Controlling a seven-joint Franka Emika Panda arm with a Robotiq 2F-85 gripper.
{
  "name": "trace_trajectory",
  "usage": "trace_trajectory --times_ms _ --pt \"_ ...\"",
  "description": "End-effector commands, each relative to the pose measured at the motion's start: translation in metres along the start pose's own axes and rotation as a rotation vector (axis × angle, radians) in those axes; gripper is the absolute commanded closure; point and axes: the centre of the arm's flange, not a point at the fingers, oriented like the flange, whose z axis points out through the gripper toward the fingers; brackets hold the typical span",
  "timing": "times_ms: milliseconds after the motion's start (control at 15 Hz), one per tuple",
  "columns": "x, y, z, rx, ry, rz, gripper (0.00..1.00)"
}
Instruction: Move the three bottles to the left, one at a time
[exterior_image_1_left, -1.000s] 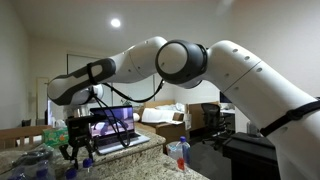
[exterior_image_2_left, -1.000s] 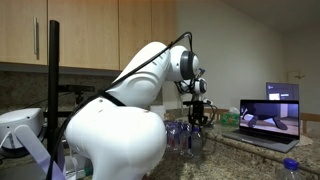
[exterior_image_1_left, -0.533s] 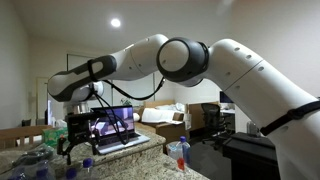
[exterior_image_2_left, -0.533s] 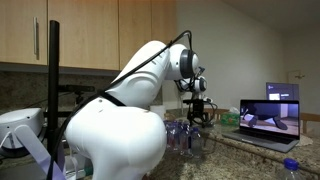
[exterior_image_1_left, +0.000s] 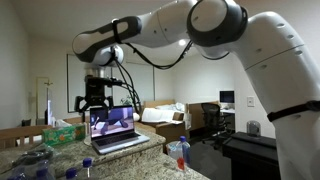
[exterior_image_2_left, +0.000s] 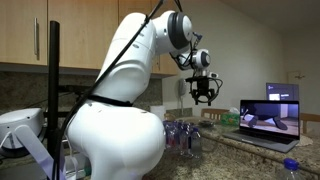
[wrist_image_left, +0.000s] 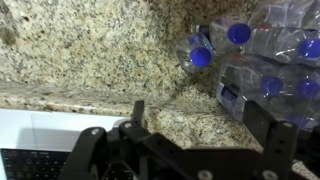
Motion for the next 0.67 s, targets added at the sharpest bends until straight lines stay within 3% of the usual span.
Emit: trace_trajectory --times_ms 0,200,600 --pt "-0.051 0.078 -0.011 0.056 -0.026 0.120 0.00" --pt "-0.072 0.144 -0.011 0.075 -0.040 0.223 0.00" --pt "-0.128 0.287 0.007 -0.037 -0.059 0.485 0.00"
